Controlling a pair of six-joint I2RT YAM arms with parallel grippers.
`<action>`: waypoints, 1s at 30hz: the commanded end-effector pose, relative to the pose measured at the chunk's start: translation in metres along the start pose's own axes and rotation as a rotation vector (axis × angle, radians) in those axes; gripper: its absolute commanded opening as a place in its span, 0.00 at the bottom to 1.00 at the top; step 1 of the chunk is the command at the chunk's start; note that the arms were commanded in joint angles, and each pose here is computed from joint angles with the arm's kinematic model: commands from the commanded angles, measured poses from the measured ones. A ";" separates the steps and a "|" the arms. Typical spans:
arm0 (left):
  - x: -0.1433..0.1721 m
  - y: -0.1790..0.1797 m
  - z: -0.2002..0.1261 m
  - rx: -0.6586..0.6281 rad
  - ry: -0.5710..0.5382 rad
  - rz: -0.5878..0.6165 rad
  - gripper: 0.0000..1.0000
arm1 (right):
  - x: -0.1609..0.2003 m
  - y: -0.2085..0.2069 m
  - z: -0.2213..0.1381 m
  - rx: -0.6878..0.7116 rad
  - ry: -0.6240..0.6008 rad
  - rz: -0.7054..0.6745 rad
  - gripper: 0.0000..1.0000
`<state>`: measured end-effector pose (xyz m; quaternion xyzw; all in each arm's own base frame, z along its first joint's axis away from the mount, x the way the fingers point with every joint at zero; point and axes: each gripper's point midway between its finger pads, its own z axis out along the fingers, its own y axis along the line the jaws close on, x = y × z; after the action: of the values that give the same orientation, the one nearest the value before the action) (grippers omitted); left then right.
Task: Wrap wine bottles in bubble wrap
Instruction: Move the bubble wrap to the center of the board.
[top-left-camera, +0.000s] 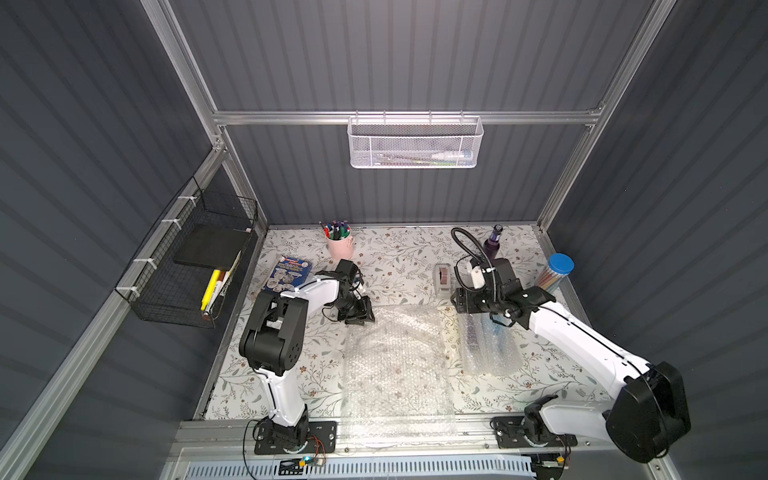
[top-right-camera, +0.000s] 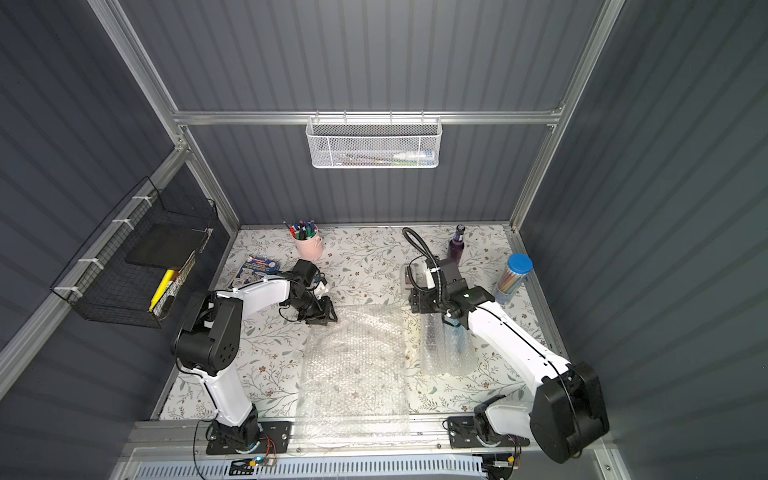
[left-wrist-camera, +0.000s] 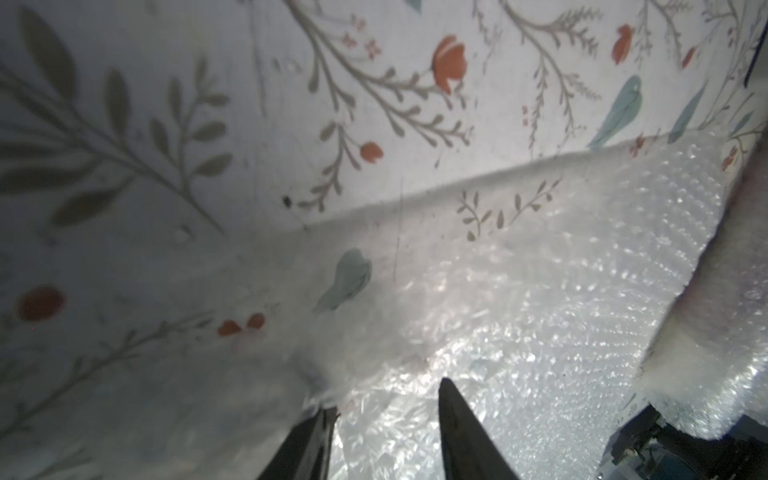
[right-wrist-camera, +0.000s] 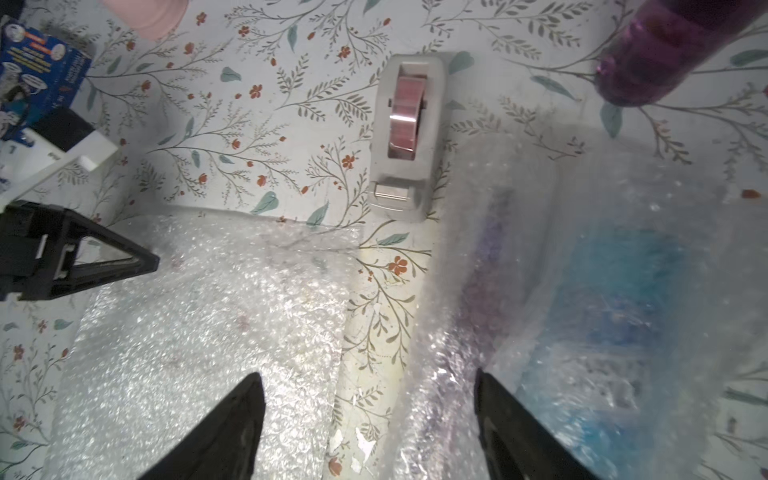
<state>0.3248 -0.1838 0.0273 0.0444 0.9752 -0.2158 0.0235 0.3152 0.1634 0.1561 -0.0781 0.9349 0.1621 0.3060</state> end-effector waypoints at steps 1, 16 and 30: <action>-0.012 0.042 0.009 -0.179 0.004 -0.016 0.42 | -0.007 0.021 0.000 -0.092 -0.028 -0.042 0.80; -0.108 0.026 -0.016 -0.093 -0.116 0.170 0.40 | -0.017 0.032 0.010 -0.147 -0.057 -0.074 0.83; -0.128 -0.029 -0.105 -0.019 -0.321 0.326 0.60 | -0.055 0.007 0.006 -0.075 -0.141 -0.076 0.91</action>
<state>0.4532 -0.1673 0.0828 0.1339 0.9625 -0.1790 0.1539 0.3485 0.1791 0.1704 -0.1166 0.9090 0.1897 0.3524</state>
